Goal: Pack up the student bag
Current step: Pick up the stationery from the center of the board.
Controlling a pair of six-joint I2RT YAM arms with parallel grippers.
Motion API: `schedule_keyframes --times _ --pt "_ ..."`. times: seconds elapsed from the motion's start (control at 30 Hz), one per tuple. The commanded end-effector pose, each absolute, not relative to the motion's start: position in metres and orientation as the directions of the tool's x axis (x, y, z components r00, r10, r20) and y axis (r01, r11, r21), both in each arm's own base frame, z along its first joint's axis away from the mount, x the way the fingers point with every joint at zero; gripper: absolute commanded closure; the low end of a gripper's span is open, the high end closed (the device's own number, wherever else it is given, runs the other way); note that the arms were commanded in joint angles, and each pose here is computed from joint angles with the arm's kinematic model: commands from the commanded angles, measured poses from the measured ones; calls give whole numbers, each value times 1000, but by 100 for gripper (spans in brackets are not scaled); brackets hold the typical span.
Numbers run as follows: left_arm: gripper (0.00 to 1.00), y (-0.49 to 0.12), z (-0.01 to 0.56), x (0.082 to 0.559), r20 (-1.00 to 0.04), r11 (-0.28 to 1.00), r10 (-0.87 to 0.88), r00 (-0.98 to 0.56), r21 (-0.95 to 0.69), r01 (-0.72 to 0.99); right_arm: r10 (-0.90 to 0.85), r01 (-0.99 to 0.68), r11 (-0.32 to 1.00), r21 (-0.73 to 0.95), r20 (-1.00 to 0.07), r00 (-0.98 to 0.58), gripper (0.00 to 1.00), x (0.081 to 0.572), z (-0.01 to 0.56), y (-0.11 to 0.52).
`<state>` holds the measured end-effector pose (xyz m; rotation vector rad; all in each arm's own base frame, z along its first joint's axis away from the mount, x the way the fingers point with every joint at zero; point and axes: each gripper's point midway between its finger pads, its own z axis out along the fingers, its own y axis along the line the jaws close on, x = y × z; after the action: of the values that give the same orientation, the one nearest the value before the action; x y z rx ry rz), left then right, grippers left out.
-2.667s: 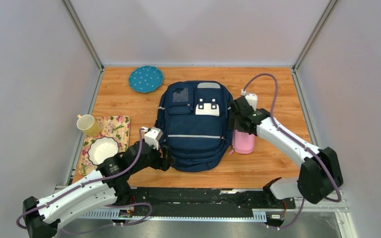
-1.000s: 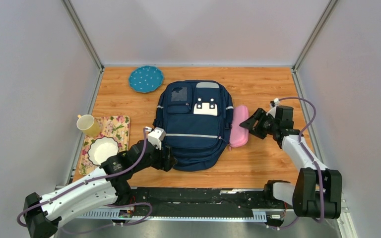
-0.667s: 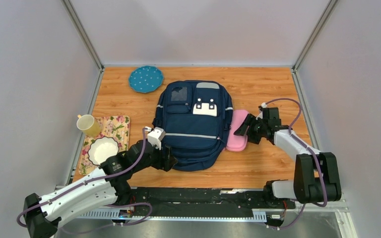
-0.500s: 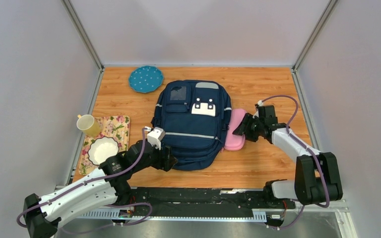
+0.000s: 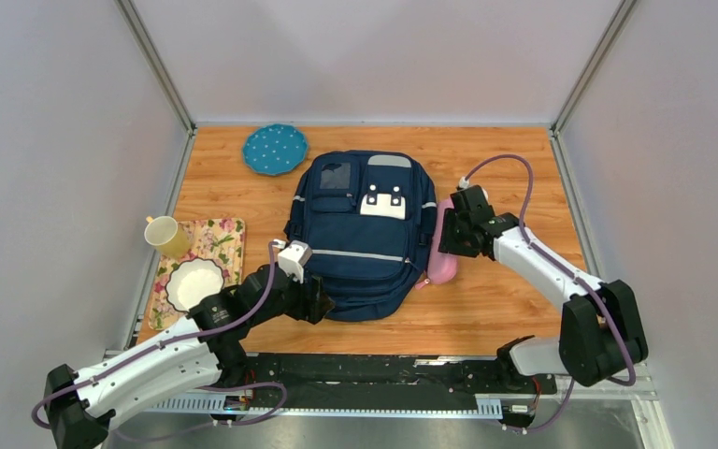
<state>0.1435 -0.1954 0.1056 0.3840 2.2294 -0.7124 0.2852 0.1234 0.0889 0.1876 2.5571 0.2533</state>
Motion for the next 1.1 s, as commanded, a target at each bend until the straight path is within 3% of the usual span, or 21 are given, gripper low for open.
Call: schedule_keyframes --times 0.0,0.13,0.17,0.3,0.5,0.67,0.93,1.07 --pt "19 -199 110 146 -744 794 34 -668 -386 470 125 68 990 127 -526 -841 57 293 84 122" --pt "19 -197 110 145 -745 797 34 -667 -383 468 121 74 991 114 -500 -858 58 292 74 124" --pt "19 -196 111 146 -747 797 29 -664 -383 467 122 77 991 109 -503 -855 63 292 74 122" --pt "19 -195 117 147 -760 796 24 -650 -379 473 123 85 992 97 -529 -840 100 290 87 116" --pt "19 -202 158 160 -846 764 97 -524 -274 584 121 92 993 79 -593 -796 100 279 125 99" --pt "19 -223 195 178 -908 672 271 -319 -60 739 165 96 985 140 -653 -739 100 263 160 90" --pt "18 -282 179 181 -834 385 548 66 321 865 229 80 966 245 -672 -704 99 233 174 88" --pt "18 -299 156 182 -778 315 615 129 393 864 260 55 949 310 -673 -692 99 223 181 94"
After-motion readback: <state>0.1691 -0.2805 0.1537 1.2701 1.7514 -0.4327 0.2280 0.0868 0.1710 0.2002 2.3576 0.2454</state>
